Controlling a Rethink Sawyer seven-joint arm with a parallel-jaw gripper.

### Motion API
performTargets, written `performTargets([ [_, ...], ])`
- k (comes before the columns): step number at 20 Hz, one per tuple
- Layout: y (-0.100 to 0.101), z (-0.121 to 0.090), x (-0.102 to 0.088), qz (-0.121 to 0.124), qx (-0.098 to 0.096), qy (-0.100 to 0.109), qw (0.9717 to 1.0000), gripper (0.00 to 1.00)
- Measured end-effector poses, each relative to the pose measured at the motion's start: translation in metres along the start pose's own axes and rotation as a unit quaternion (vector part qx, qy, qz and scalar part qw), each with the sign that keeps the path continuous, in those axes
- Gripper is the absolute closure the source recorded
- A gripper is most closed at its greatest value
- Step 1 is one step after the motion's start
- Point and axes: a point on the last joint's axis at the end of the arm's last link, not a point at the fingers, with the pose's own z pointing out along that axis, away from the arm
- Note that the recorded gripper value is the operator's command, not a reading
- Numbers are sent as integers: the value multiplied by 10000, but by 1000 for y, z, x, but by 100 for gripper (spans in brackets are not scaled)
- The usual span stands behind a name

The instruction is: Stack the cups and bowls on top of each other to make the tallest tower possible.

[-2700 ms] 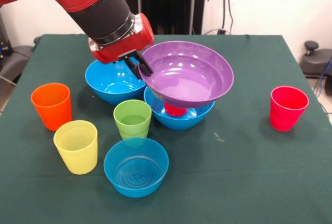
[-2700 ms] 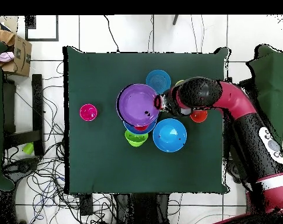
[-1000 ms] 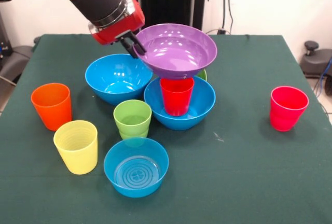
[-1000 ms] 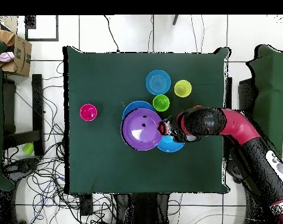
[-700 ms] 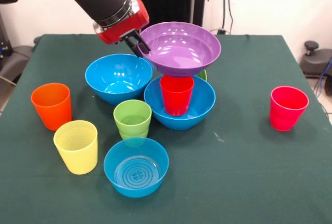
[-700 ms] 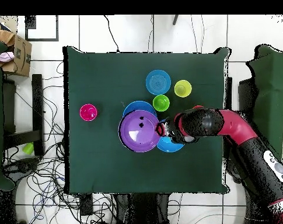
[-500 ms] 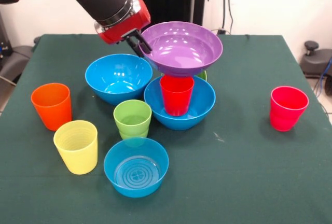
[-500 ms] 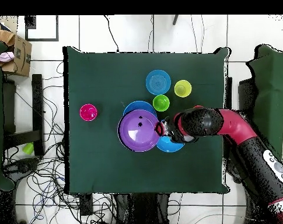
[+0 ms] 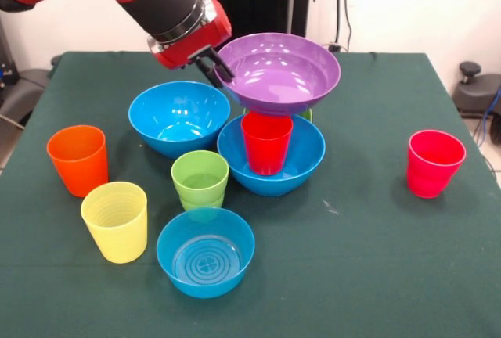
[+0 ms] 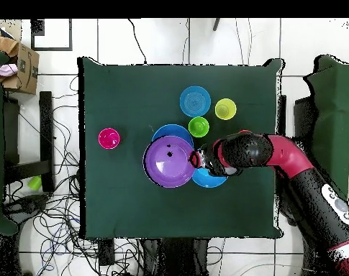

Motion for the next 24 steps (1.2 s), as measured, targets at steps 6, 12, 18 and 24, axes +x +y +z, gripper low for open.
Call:
performTargets([
  [6,1,7,1,2,-81,25,10000,100],
  [12,2,11,1,-1,-127,43,9999,100],
  [18,1,16,1,5,-173,47,9998,100],
  [24,1,16,-1,1,-190,33,9998,100],
])
